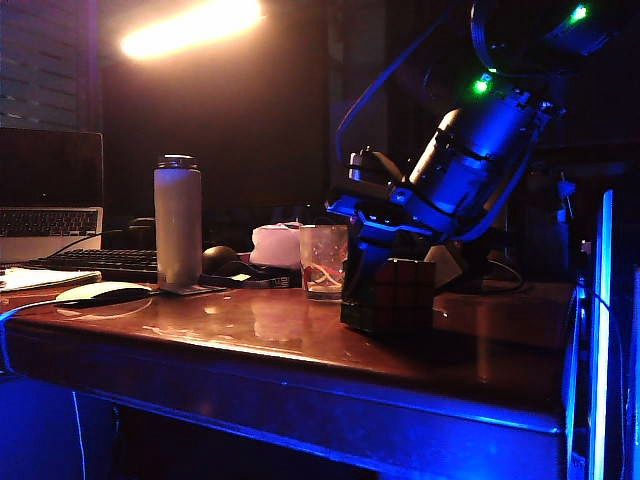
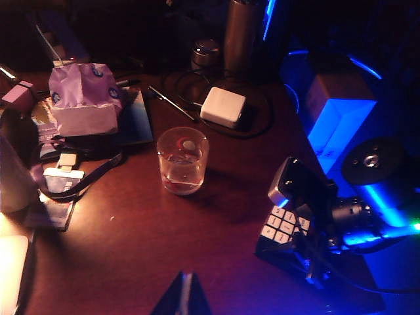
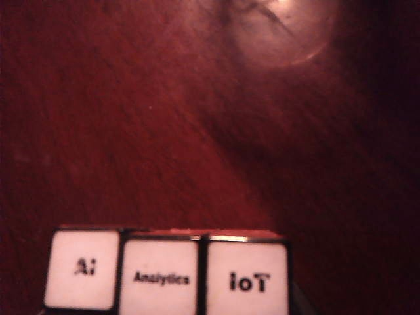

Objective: Stack the Rubik's Cube on top of the glass cup.

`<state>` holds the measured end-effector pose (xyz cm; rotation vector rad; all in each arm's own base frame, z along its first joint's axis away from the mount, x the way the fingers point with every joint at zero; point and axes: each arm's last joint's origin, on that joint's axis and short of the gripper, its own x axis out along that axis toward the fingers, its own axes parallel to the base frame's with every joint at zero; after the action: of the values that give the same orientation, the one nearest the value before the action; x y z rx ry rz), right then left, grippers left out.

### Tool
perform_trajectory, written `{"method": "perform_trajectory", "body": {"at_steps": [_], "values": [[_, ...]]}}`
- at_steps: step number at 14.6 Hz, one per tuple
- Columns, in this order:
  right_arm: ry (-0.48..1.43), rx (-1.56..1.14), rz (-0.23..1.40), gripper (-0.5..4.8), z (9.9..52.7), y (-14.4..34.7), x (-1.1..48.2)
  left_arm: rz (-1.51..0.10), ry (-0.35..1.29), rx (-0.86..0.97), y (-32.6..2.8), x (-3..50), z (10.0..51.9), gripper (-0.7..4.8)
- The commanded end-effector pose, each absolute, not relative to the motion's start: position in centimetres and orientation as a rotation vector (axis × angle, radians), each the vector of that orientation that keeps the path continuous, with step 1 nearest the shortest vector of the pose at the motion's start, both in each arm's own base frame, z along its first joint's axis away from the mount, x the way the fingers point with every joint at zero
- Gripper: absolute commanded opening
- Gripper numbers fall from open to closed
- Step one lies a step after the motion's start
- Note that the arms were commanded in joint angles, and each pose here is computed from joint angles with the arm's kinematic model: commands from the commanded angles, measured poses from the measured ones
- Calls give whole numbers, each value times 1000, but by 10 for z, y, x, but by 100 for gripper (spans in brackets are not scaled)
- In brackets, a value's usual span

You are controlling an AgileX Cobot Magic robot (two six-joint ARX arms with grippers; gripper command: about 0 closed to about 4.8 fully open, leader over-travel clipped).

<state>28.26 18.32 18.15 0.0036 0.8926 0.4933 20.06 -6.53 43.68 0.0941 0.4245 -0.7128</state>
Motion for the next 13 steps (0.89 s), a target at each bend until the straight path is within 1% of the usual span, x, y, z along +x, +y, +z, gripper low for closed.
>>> {"method": "perform_trajectory", "body": {"at_steps": [1, 4, 7, 9, 11, 13], "values": [[852, -7, 507, 276, 185, 184, 285, -752, 405, 86, -66, 199, 440, 17], [737, -56, 533, 276, 212, 192, 298, -752, 408, 86, -66, 198, 440, 18], [555, -96, 447, 276, 262, 200, 318, -750, 409, 86, -66, 198, 439, 18], [469, -118, 423, 276, 284, 202, 330, -744, 410, 88, -66, 199, 439, 18], [438, -102, 393, 276, 293, 197, 349, -744, 411, 87, -66, 199, 439, 18], [436, -89, 372, 276, 291, 192, 371, -744, 412, 88, -66, 200, 439, 18]]}}
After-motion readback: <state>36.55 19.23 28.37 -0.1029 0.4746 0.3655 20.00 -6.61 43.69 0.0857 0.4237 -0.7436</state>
